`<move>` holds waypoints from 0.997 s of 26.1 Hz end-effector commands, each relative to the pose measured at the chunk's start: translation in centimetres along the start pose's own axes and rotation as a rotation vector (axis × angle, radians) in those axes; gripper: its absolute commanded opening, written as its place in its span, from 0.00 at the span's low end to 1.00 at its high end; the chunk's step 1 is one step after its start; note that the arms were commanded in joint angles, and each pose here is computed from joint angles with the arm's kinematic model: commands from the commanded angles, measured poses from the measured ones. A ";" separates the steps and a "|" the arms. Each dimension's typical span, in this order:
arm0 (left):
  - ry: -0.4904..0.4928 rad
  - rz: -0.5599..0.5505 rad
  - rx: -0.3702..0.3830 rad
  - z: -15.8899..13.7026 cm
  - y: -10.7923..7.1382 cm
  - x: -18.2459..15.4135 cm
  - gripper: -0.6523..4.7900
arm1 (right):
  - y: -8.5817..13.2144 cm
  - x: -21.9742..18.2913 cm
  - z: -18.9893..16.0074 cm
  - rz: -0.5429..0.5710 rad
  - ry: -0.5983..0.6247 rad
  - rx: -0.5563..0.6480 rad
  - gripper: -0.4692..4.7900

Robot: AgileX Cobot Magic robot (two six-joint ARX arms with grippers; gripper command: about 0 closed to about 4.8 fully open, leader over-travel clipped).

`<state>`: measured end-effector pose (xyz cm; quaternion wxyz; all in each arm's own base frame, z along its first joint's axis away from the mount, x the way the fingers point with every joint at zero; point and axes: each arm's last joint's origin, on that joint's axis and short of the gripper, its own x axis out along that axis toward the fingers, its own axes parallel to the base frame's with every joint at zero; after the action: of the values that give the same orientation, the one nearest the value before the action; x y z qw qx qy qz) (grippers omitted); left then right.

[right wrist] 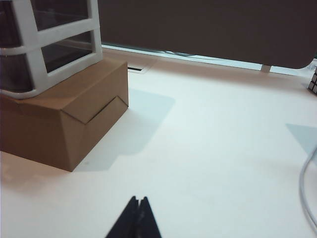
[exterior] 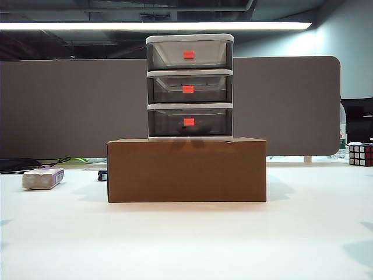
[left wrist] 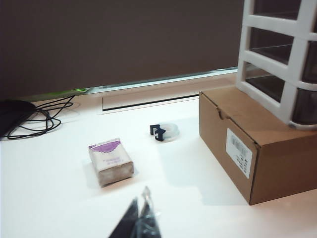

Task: Open the third layer of the drawer on the table, pick up the earphone case on the table and put it in, and finally close the drawer.

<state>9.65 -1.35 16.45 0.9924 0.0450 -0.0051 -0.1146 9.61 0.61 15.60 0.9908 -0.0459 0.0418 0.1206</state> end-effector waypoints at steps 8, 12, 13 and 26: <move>-0.063 0.079 -0.001 0.7 0.3 0.0 0.11 | -0.1 0.0 0.3 -0.002 -0.048 -0.004 0.09; -0.063 0.078 -0.013 0.7 0.3 0.0 0.11 | -0.2 0.0 0.2 -0.028 -0.039 0.000 0.09; -0.062 0.078 -0.013 0.7 0.3 0.0 0.11 | -0.2 0.0 0.2 -0.027 -0.040 -0.001 0.09; -0.063 0.079 -0.013 0.7 0.3 0.0 0.11 | -0.1 0.0 0.2 -0.016 -0.040 -0.002 0.09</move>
<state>9.67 -1.15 17.01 0.9957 0.0364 -0.0317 -0.0791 9.64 0.51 15.93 0.9923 -0.0445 0.0254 0.1129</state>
